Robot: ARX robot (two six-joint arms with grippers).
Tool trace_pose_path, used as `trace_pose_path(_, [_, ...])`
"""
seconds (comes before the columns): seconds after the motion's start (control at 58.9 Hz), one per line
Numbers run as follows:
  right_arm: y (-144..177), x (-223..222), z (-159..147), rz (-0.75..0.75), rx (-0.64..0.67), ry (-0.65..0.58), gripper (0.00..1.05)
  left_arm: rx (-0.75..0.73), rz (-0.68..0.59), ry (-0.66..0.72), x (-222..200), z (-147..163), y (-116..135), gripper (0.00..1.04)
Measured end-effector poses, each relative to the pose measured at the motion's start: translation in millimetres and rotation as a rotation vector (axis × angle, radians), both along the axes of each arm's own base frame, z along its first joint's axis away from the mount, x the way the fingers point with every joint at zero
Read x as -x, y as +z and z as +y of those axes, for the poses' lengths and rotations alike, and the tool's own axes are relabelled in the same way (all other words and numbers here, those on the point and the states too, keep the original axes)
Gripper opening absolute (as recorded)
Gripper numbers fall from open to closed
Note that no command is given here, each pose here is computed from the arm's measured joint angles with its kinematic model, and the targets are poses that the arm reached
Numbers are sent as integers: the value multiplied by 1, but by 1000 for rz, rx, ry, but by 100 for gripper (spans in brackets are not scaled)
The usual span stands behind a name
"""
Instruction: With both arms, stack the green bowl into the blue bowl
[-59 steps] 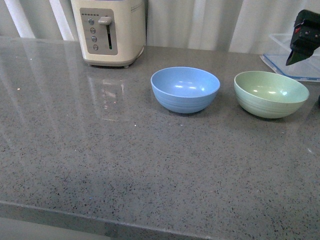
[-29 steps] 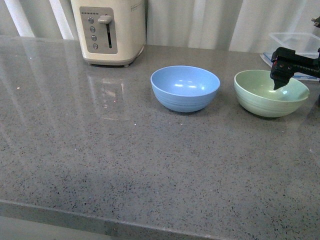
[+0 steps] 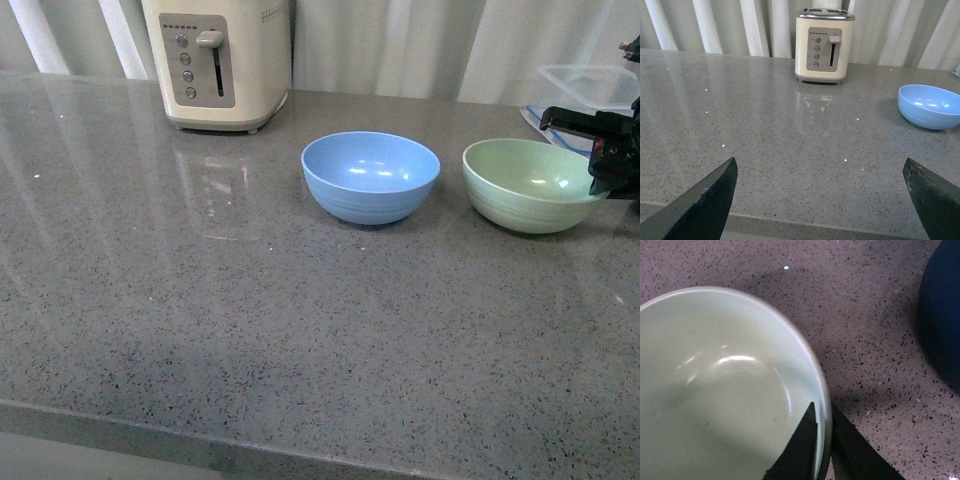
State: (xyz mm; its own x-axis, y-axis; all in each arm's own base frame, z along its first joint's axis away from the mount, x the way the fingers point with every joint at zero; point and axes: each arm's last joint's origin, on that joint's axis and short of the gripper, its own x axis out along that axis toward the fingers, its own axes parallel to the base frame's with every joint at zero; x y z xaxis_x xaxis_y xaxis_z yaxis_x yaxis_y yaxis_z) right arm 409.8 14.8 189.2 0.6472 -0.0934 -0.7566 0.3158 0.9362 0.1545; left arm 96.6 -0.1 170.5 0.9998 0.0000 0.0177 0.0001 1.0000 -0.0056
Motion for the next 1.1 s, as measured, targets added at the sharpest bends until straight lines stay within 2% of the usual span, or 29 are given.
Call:
trace_pose_path(0.051, [1, 0, -1, -2, -5, -1, 0, 0, 0, 0, 0, 0, 0, 98])
trace_pose_path(0.238, [13, 4, -2, -30, -10, 3, 1, 0, 0, 0, 0, 0, 0, 98])
trace_pose_path(0.39, [49, 17, 3, -115, -35, 37, 1, 0, 0, 0, 0, 0, 0, 98])
trace_pose_path(0.509, [92, 29, 28, -221, -67, 123, 1, 0, 0, 0, 0, 0, 0, 98])
trace_pose_path(0.645, [111, 30, 65, -271, -86, 228, 1, 0, 0, 0, 0, 0, 0, 98])
trace_pose_path(0.882, [96, 20, 118, -252, -76, 356, 1, 0, 0, 0, 0, 0, 0, 98])
trace_pose_path(1.103, [59, -2, 131, -170, -45, 349, 1, 0, 0, 0, 0, 0, 0, 98])
